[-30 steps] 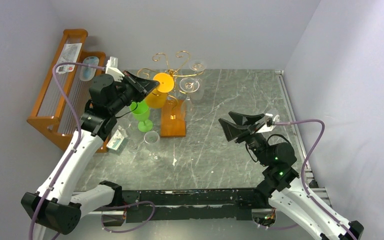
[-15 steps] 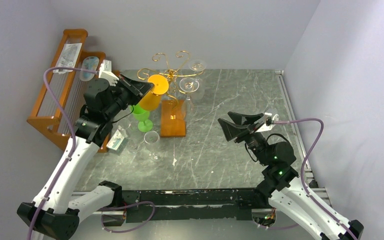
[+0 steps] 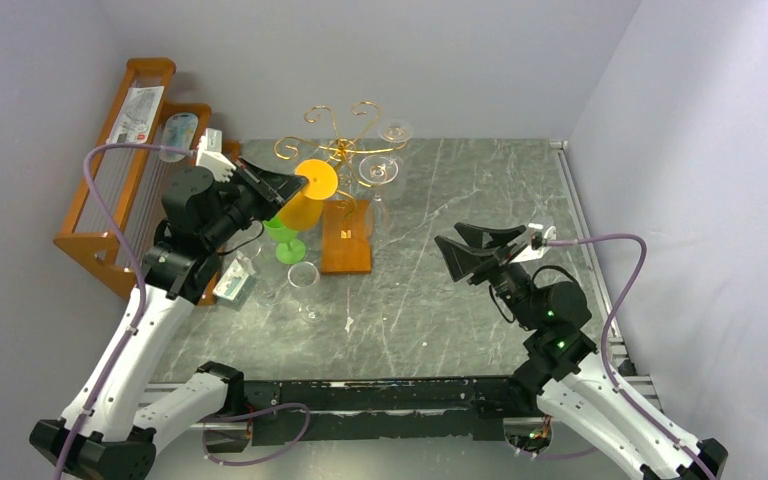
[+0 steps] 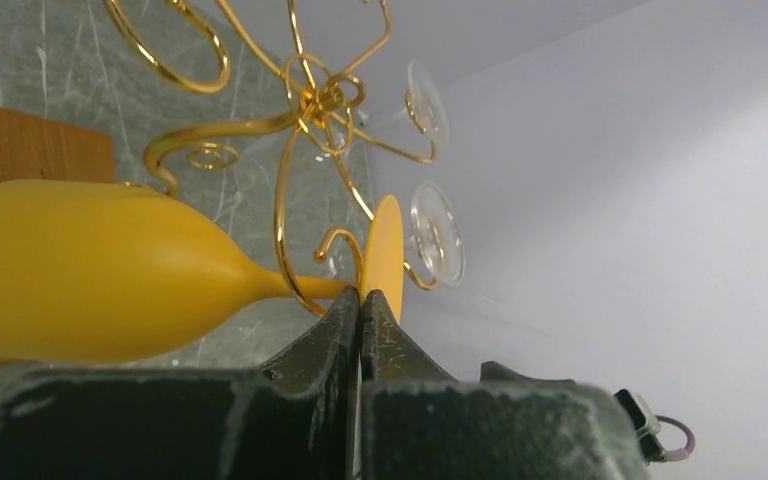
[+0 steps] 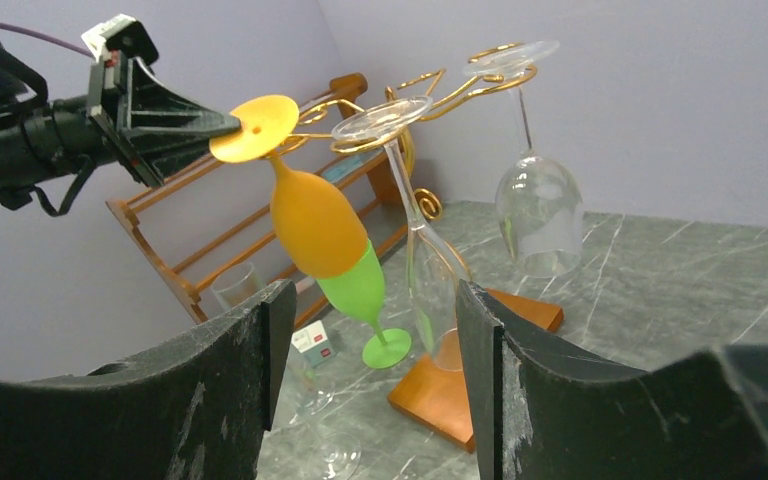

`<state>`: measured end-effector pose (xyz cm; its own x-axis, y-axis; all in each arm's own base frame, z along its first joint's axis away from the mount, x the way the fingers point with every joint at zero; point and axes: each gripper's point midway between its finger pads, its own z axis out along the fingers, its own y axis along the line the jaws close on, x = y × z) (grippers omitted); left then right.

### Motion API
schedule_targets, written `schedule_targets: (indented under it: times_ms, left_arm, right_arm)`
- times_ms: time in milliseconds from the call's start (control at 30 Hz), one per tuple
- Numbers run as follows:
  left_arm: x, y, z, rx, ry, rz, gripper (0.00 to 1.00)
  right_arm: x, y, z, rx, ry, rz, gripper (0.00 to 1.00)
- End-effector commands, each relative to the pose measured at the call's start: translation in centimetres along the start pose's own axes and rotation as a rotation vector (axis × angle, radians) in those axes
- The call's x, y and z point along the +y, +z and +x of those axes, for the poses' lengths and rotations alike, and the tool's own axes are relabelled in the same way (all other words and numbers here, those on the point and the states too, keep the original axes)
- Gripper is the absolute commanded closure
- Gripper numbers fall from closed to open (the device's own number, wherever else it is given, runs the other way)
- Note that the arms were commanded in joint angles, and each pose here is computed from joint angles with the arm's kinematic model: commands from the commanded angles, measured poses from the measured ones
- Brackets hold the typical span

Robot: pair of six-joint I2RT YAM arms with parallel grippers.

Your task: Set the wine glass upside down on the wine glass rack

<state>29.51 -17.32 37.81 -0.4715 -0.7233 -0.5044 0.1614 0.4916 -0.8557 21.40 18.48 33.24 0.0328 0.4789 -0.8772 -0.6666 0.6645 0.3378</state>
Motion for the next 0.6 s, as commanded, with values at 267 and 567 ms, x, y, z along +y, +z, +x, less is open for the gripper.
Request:
schedule_targets:
  times_ms: [267,567]
  left_arm:
    - [-0.6,0.3,3.1,0.169,0.008,0.103,0.86]
    - [0.6,-0.8,2.9,0.149,0.044,0.028,0.52]
  right_arm:
    - [0.7,0.3,-1.1,-0.010,0.030,-0.010,0.37]
    - [0.5,0.7,-0.7,0.016,0.057,0.013,0.36]
